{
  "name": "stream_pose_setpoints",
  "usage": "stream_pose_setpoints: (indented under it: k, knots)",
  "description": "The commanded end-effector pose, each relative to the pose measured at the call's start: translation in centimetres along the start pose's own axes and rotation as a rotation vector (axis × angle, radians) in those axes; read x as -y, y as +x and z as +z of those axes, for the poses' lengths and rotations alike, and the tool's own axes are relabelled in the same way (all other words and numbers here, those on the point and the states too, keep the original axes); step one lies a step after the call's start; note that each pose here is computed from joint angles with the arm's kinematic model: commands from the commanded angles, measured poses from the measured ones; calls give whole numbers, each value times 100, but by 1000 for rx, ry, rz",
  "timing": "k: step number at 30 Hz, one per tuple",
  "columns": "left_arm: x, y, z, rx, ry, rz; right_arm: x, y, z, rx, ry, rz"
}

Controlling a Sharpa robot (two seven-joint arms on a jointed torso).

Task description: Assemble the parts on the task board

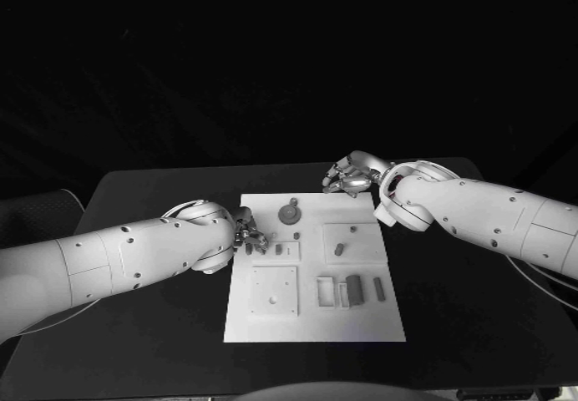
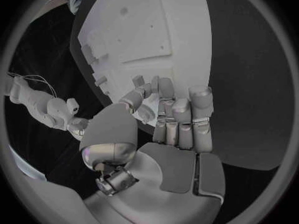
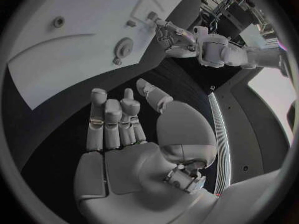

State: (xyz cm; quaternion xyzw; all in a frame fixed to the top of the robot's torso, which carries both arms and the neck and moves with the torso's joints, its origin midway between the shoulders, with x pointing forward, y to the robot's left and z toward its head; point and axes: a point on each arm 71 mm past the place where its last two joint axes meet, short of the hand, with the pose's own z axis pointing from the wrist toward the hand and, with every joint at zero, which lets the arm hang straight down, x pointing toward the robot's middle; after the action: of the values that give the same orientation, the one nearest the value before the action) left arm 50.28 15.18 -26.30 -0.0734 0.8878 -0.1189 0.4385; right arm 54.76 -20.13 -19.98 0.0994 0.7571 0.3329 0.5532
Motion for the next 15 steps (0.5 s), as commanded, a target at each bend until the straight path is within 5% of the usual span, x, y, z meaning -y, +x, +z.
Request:
stream_pose_setpoints:
  k: [1, 15]
  knots:
    - [23, 24, 0, -9, 7, 20, -11, 10, -1, -10, -11, -2]
    - [25, 26, 0, -12, 8, 29, -12, 10, -2, -10, -11, -2]
